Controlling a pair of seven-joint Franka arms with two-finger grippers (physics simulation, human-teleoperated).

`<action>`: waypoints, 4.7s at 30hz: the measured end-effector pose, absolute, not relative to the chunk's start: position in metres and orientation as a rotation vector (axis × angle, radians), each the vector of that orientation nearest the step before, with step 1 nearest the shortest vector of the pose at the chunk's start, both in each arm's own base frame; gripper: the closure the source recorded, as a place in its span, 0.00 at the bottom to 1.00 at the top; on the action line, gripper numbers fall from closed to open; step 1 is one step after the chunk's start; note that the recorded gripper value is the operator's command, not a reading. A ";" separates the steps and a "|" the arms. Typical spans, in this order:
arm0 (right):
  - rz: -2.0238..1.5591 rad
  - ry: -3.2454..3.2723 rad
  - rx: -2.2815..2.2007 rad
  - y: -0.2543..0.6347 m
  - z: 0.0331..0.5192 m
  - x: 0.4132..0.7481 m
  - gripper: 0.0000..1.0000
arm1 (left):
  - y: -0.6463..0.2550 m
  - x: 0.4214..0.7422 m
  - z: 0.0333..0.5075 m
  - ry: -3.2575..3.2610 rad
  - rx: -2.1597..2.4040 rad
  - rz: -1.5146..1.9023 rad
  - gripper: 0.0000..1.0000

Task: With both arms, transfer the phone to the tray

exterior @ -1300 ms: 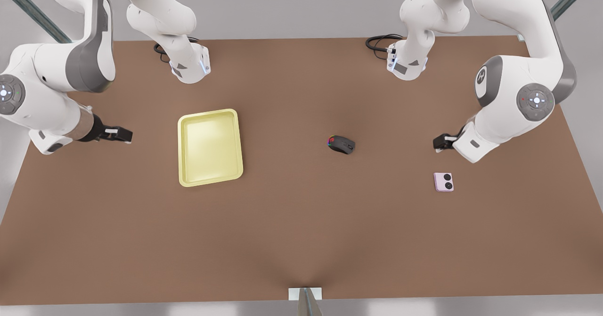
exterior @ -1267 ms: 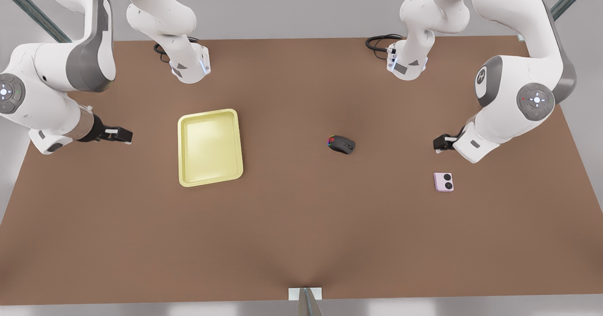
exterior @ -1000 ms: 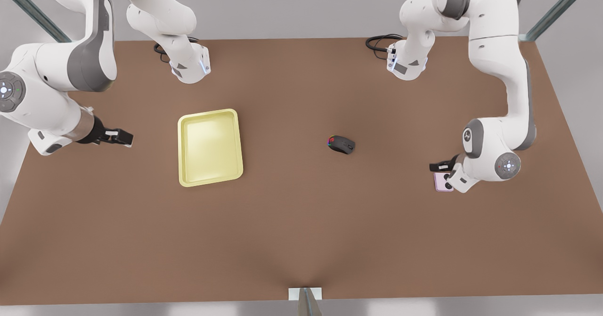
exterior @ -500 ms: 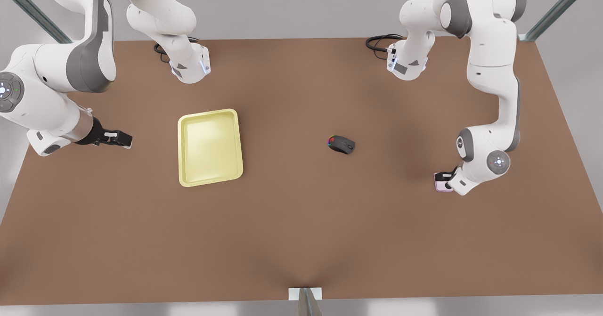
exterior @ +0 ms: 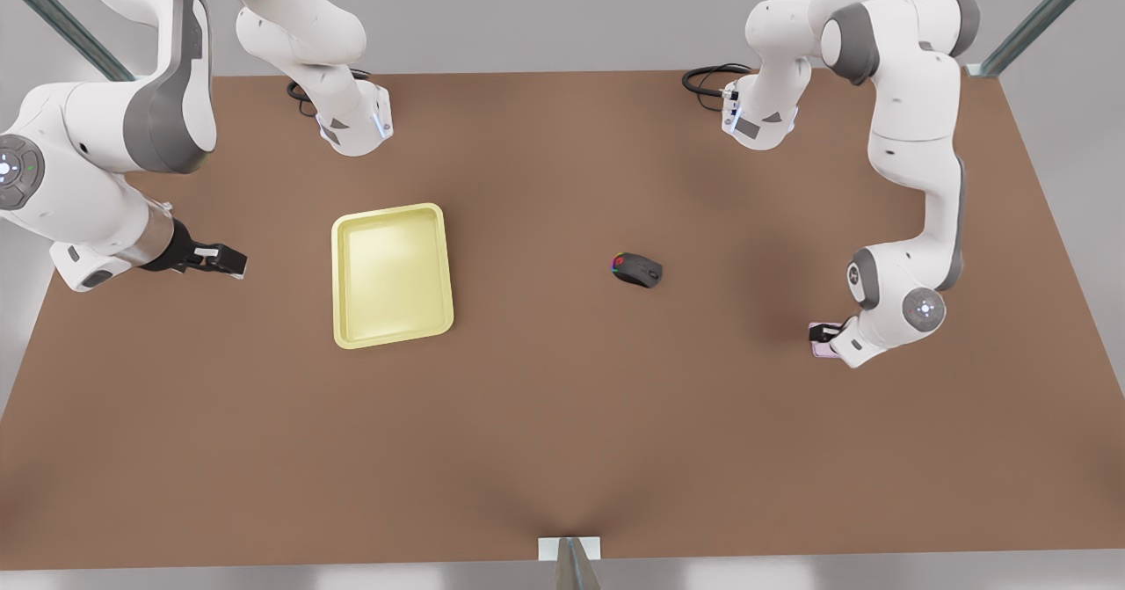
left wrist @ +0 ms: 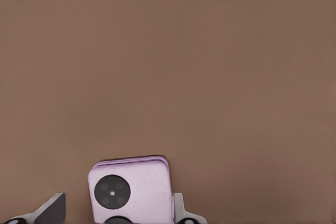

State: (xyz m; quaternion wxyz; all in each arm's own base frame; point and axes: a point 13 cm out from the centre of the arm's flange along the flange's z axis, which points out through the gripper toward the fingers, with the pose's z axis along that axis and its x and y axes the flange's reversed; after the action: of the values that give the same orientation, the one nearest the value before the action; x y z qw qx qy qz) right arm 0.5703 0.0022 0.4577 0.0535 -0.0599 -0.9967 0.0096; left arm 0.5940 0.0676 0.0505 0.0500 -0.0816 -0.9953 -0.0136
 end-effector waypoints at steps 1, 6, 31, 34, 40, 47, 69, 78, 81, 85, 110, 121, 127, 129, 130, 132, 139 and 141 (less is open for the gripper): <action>0.029 -3.029 -0.182 0.002 0.458 0.570 0.00 | 0.066 0.594 0.050 -3.031 -0.252 -0.037 0.00; 0.029 -3.028 -0.184 0.002 0.458 0.570 0.00 | 0.059 0.594 0.046 -3.029 -0.265 -0.030 0.00; 0.028 -3.029 -0.188 0.003 0.460 0.570 0.00 | 0.061 0.600 0.036 -3.032 -0.182 -0.047 0.22; 0.028 -3.030 -0.188 0.003 0.460 0.570 0.00 | 0.048 0.605 0.041 -3.041 -0.181 -0.039 0.22; 0.027 -3.035 -0.186 0.005 0.463 0.571 0.00 | -0.196 0.612 0.123 -3.054 -0.528 0.014 0.21; 0.026 -3.039 -0.188 0.006 0.465 0.572 0.00 | -0.458 0.573 0.152 -3.002 -0.545 0.032 0.20; 0.027 -3.035 -0.186 0.005 0.460 0.574 0.00 | -0.423 0.630 0.264 -3.037 0.395 0.159 0.00; 0.032 -2.979 0.205 0.137 0.405 0.595 0.00 | -0.078 0.560 0.453 -2.907 0.486 -0.099 0.00; 0.047 -2.943 0.367 0.209 0.366 0.591 0.00 | -0.095 0.545 0.468 -2.894 0.311 -0.074 0.00; 0.024 -2.904 0.398 0.263 0.289 0.598 0.00 | -0.092 0.534 0.466 -2.846 0.173 -0.051 0.00; -0.038 -3.036 0.030 0.496 0.085 0.577 0.00 | -0.103 0.526 0.454 -2.773 -0.269 0.049 0.00; -0.129 -3.067 0.246 0.510 0.048 0.575 0.00 | -0.067 0.532 0.466 -2.822 -0.247 -0.001 0.00; -0.157 -3.091 0.344 0.512 0.048 0.582 0.00 | -0.066 0.533 0.465 -2.824 -0.265 -0.004 0.00; -0.152 -3.088 0.366 0.509 0.047 0.582 0.00 | -0.066 0.534 0.466 -2.826 -0.269 -0.006 0.00; -0.147 -3.083 0.374 0.506 0.045 0.581 0.00 | -0.064 0.534 0.466 -2.826 -0.268 -0.007 0.00; -0.141 -3.075 0.389 0.503 0.043 0.580 0.00 | -0.062 0.533 0.465 -2.824 -0.266 -0.009 0.00; -0.139 -3.059 0.381 0.510 0.041 0.568 0.00 | -0.062 0.531 0.466 -2.816 -0.278 -0.011 0.00; -0.138 -3.056 0.359 0.510 0.040 0.566 0.00 | -0.061 0.531 0.466 -2.815 -0.280 -0.011 0.00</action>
State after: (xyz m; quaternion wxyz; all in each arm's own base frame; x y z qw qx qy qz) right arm 0.5662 0.5099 0.0395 0.0307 0.1166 -0.9917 -0.0449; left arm 0.5307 -0.0614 0.4659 0.1558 -0.0978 -0.9829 -0.0037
